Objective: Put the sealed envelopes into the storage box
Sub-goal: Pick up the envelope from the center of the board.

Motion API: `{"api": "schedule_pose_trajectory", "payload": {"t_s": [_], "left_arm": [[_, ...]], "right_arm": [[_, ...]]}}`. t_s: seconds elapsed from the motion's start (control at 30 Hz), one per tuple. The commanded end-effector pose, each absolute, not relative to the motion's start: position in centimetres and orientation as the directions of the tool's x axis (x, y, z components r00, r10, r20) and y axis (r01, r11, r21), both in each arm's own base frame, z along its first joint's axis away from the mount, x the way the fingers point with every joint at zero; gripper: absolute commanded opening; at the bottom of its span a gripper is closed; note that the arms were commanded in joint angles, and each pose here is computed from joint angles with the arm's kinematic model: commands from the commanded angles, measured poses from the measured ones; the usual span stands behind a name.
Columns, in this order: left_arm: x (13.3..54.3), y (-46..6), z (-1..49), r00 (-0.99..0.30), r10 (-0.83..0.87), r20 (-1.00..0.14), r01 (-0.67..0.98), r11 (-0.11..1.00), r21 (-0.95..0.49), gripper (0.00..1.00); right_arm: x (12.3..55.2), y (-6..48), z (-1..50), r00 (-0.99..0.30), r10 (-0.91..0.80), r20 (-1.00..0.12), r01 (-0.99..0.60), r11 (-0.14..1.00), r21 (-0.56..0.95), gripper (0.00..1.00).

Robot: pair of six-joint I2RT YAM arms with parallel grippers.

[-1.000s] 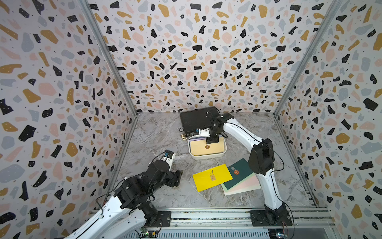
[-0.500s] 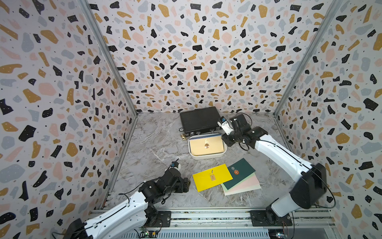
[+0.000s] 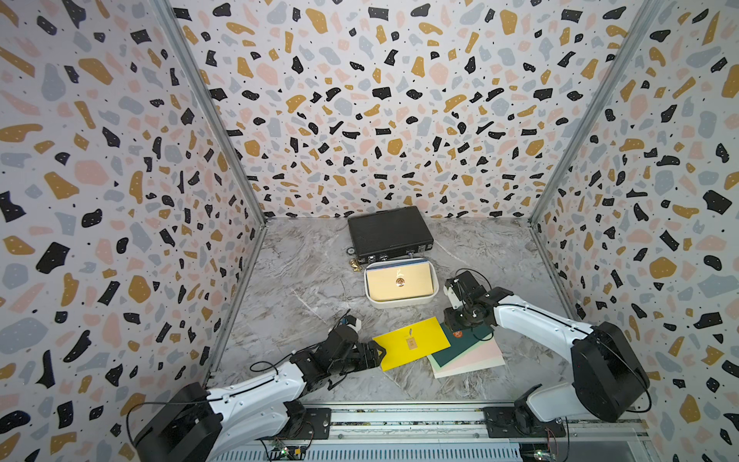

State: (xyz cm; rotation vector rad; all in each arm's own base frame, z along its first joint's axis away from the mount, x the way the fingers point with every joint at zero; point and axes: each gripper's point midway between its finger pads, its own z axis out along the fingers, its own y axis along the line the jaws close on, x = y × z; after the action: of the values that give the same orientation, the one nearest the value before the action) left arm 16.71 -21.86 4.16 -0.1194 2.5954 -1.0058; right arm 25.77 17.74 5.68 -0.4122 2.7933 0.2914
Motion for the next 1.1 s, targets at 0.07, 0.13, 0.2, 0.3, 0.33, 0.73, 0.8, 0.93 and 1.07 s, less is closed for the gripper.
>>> {"api": "schedule_pose_trajectory", "payload": {"t_s": [0.07,0.13,0.2,0.3,0.33,0.73,0.8,0.93,1.07], "left_arm": [[15.6,-21.5,2.1,-0.950,-0.205,-0.235,0.001,0.750,-0.662,0.84],[15.7,-21.6,1.9,-0.950,-0.209,-0.230,-0.005,0.751,-0.660,0.84],[15.6,-21.7,1.8,-0.952,-0.207,-0.223,-0.007,0.748,-0.664,0.84],[15.5,-21.7,1.5,-0.954,-0.208,-0.215,-0.014,0.750,-0.662,0.84],[15.4,-21.6,1.3,-0.955,-0.208,-0.211,-0.018,0.752,-0.659,0.84],[15.9,-22.3,1.7,-0.948,-0.239,-0.211,-0.023,0.711,-0.702,0.84],[16.2,-22.7,2.0,-0.945,-0.247,-0.215,-0.019,0.695,-0.718,0.84],[16.6,-23.3,2.8,-0.943,-0.254,-0.216,-0.011,0.672,-0.741,0.84],[16.8,-23.6,3.1,-0.941,-0.266,-0.210,-0.018,0.656,-0.755,0.84]], "right_arm": [[25.7,19.7,4.2,-0.938,-0.198,-0.284,-0.275,0.925,0.262,0.42],[25.5,19.5,3.2,-0.946,-0.193,-0.260,-0.260,0.931,0.255,0.41],[25.3,19.3,2.6,-0.949,-0.192,-0.249,-0.254,0.935,0.248,0.41],[24.7,19.2,1.6,-0.958,-0.191,-0.213,-0.243,0.937,0.253,0.41],[24.3,19.4,1.3,-0.962,-0.192,-0.196,-0.241,0.932,0.271,0.40],[22.5,20.5,0.8,-0.975,-0.156,-0.158,-0.206,0.901,0.381,0.37],[22.4,20.6,0.9,-0.976,-0.155,-0.154,-0.204,0.899,0.388,0.37],[22.2,20.9,1.0,-0.979,-0.145,-0.147,-0.194,0.889,0.415,0.36],[21.8,21.2,1.1,-0.980,-0.139,-0.139,-0.187,0.879,0.439,0.36]]}}
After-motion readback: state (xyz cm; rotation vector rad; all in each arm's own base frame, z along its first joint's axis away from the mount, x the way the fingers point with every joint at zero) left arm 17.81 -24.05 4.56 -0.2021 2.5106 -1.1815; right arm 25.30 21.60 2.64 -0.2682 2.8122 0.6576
